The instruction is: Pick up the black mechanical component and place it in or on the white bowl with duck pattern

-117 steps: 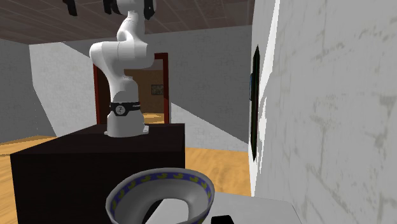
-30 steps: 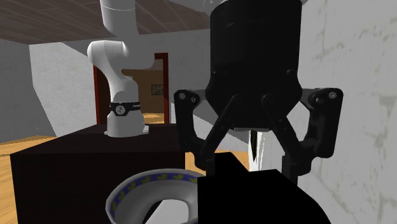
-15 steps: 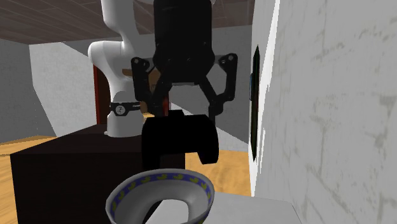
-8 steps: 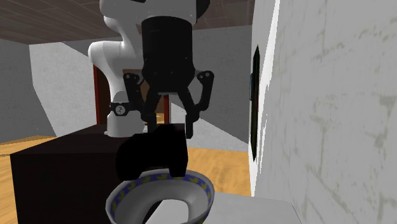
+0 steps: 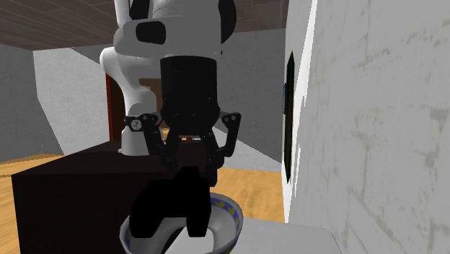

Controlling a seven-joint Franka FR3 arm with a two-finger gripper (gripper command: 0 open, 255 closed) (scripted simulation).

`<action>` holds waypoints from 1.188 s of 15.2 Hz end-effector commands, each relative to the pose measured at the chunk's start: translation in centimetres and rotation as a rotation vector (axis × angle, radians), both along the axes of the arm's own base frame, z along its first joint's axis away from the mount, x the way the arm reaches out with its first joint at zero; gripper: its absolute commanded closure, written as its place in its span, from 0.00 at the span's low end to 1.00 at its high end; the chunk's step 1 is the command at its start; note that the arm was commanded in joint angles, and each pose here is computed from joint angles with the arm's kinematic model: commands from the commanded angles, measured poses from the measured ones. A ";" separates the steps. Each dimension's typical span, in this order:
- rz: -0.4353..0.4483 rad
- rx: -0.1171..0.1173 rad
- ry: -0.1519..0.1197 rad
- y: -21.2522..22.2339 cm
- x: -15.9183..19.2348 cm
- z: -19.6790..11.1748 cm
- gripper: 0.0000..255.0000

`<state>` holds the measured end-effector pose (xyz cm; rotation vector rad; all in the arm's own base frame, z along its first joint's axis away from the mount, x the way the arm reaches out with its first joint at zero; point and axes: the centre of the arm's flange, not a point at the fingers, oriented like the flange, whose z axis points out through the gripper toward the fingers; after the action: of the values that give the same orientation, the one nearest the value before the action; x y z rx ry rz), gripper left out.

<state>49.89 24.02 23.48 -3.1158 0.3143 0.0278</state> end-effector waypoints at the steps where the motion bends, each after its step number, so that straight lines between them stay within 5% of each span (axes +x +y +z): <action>1: 0.000 0.000 -0.001 0.0 0.0 -1.1 1.00; 11: 0.000 0.000 -0.001 0.0 0.0 -2.4 1.00; 12: 0.000 0.000 0.000 0.0 0.0 -2.4 0.00; 18: 0.000 0.000 -0.001 0.0 0.0 -1.1 0.00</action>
<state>49.94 23.98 21.74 -3.1153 0.3141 0.0274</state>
